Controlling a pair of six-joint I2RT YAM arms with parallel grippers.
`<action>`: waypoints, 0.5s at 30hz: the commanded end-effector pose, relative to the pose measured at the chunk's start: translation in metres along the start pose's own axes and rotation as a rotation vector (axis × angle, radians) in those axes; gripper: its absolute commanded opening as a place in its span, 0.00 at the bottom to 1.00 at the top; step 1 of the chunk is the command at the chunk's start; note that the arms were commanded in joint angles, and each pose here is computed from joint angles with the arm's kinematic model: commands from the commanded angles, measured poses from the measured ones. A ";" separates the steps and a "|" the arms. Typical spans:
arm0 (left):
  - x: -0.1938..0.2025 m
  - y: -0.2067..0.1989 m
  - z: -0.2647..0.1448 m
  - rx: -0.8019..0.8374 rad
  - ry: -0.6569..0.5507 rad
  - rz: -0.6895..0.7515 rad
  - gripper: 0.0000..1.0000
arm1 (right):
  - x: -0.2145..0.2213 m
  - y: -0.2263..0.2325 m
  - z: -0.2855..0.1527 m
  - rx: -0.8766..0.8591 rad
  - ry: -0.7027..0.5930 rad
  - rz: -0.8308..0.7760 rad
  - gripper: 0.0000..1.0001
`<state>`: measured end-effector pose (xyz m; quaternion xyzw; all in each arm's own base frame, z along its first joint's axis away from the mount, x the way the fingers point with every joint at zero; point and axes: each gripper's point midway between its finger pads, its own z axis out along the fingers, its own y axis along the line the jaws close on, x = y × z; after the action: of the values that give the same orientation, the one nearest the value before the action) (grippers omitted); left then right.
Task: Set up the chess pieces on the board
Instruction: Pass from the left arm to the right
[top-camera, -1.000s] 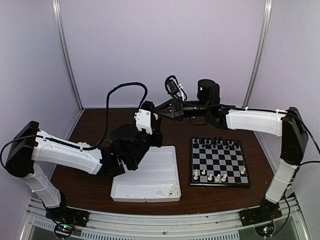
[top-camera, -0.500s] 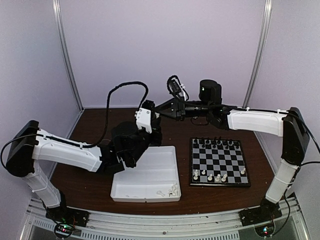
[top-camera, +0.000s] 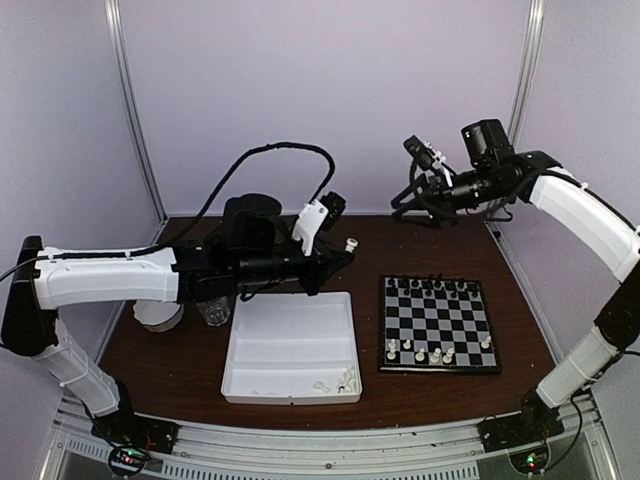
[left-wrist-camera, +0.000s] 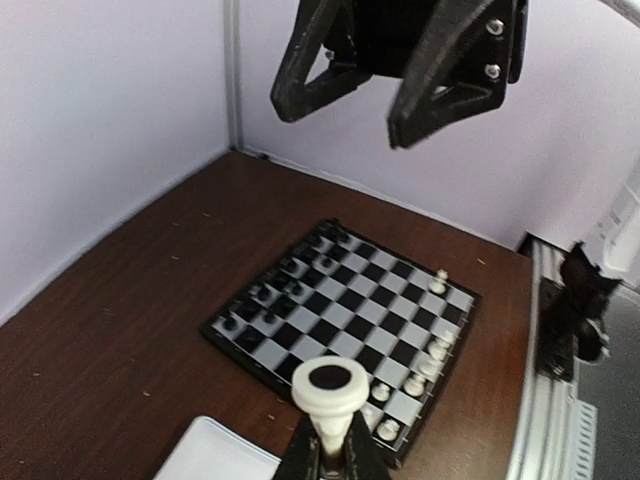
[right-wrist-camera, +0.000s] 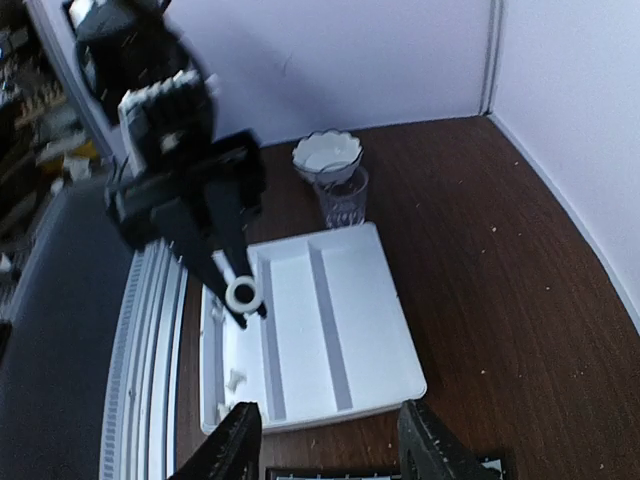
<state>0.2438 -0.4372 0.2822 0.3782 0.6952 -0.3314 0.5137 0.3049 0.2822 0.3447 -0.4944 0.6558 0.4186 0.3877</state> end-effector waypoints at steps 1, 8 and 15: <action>0.029 -0.064 -0.021 0.388 0.243 -0.085 0.00 | 0.094 0.063 -0.023 -0.090 0.390 -0.290 0.49; 0.036 -0.094 -0.022 0.575 0.329 -0.253 0.00 | 0.101 0.089 -0.027 -0.053 0.542 -0.469 0.48; 0.039 -0.110 -0.018 0.673 0.405 -0.378 0.00 | 0.100 0.114 -0.006 -0.057 0.655 -0.650 0.48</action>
<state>0.1453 -0.4648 0.2382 0.4592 0.7063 -0.5029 0.1936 0.1735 0.2649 0.2690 -0.7634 0.5618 0.1858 0.2590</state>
